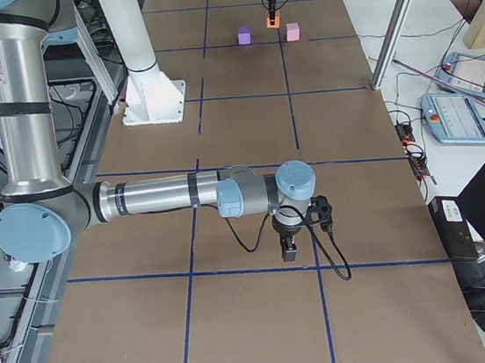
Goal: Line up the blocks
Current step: 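Carry the orange cube with the left gripper to just nearer than the pink cube, then lower the orange cube between the pink and purple cubes and open the left gripper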
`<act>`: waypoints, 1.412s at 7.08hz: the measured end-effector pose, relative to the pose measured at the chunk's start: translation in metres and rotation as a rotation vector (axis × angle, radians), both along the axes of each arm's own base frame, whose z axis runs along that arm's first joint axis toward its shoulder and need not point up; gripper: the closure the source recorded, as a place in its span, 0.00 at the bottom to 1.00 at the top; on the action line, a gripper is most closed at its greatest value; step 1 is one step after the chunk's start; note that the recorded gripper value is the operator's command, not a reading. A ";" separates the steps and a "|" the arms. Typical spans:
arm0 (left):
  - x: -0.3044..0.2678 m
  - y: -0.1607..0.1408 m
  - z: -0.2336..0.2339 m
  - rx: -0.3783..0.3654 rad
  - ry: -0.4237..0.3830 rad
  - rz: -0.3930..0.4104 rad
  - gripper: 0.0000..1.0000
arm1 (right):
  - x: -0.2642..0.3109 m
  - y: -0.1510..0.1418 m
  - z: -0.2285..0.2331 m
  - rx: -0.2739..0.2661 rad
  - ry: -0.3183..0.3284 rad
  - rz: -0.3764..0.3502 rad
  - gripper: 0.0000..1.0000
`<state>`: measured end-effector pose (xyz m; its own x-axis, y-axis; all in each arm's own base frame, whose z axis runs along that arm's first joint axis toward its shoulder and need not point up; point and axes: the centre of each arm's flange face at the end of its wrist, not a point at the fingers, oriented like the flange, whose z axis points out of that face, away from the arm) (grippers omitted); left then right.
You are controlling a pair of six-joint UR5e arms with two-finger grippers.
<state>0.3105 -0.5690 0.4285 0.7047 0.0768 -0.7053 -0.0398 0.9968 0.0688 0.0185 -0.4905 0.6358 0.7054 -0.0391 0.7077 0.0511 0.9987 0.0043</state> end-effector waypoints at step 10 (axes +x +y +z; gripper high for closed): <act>0.028 0.002 0.058 -0.037 0.038 -0.028 0.83 | 0.000 0.000 0.000 0.000 0.000 0.000 0.00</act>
